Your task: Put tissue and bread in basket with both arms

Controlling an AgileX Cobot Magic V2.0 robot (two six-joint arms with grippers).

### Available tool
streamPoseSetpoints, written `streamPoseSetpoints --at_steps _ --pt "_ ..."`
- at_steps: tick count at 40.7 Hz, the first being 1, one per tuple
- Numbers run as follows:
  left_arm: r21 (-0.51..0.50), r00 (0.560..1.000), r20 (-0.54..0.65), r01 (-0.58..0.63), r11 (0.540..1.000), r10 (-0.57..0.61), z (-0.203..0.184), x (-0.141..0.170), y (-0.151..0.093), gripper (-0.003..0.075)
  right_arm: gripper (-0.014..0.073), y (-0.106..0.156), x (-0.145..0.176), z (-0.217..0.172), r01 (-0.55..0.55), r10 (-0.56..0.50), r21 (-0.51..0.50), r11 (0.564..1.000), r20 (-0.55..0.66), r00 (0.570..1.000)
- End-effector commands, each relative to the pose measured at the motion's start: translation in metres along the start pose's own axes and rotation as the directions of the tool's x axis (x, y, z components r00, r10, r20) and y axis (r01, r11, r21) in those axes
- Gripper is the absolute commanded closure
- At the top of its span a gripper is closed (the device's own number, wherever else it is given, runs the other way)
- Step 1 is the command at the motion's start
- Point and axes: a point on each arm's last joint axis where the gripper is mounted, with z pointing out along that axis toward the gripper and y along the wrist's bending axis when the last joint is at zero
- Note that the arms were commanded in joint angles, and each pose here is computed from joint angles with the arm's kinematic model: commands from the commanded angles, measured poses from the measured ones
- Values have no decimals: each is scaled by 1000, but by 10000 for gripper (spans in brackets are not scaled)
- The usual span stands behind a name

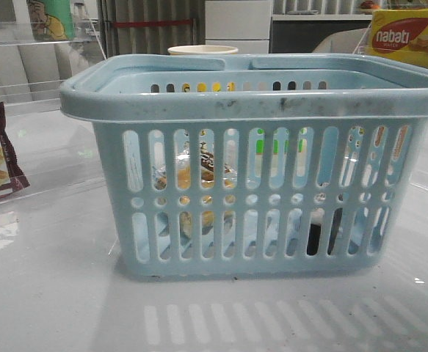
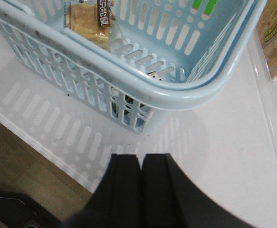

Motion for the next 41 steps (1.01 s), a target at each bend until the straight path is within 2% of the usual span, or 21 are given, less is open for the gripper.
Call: streamPoseSetpoints --at_steps 1,7,17,25,41 --pt "-61 985 172 32 998 -21 1 -2 2 629 542 -2 -13 -6 6 -7 17 1000 88 996" --pt "-86 974 221 62 994 -42 7 19 1 629 542 -2 -12 -6 6 -7 17 1000 87 996" --pt "-83 976 215 63 995 -44 7 19 1 629 542 -2 -12 -6 6 -7 17 1000 87 996" --pt "-35 974 220 62 997 -53 7 18 -2 629 542 -2 -12 -6 6 -7 17 1000 87 996" --pt "-35 974 220 62 997 -53 7 18 -2 629 542 -2 -12 -6 6 -7 17 1000 87 996"
